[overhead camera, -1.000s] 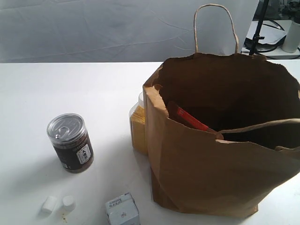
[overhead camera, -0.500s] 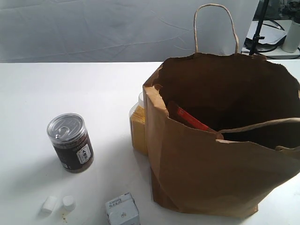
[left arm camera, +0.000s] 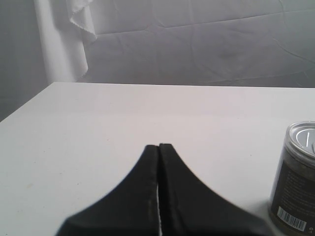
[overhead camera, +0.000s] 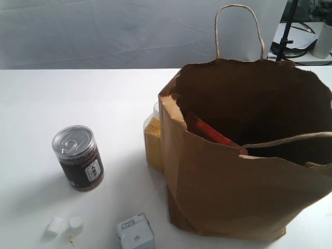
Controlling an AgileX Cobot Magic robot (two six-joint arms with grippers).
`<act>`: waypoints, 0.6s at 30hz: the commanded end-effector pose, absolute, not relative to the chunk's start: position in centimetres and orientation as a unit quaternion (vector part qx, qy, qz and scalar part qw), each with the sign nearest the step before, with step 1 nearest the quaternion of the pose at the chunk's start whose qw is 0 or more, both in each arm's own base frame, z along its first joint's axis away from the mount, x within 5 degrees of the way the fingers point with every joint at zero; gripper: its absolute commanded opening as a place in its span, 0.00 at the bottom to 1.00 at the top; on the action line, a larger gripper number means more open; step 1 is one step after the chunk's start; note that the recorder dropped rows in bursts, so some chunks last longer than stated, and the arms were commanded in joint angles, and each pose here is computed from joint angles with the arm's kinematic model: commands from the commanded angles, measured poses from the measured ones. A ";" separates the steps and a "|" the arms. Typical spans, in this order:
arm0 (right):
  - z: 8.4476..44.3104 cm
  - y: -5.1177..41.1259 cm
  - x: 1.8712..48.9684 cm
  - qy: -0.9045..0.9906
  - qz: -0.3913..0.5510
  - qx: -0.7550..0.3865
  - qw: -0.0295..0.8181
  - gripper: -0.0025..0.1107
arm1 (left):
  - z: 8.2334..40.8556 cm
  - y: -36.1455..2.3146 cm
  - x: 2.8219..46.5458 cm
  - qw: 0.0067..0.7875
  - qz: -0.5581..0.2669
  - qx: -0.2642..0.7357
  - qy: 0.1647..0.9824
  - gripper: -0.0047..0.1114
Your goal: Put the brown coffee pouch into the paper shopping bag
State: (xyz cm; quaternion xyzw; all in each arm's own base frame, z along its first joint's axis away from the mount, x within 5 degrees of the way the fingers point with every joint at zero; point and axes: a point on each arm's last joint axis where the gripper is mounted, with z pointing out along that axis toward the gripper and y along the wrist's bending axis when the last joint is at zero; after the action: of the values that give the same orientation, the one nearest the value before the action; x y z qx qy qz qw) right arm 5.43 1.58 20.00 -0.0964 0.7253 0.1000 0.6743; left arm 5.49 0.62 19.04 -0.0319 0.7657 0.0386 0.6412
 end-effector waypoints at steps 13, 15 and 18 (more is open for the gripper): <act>20.0 1.9 5.3 0.718 0.121 -0.112 0.676 0.02 | 19.0 0.6 5.5 0.643 0.040 -0.033 0.764 0.04; 20.0 1.9 5.3 0.718 0.121 -0.112 0.676 0.02 | 19.0 0.6 5.5 0.643 0.040 -0.033 0.764 0.04; 20.0 1.8 5.3 0.718 0.120 -0.111 0.677 0.02 | 19.0 0.6 5.5 0.643 0.040 -0.033 0.764 0.04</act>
State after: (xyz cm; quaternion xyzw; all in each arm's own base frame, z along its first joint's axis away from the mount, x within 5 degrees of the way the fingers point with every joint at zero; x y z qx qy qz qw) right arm 5.35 1.85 20.00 -0.1150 0.7225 0.1173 0.6715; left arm 5.49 0.62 19.04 -0.0319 0.7657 0.0386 0.6412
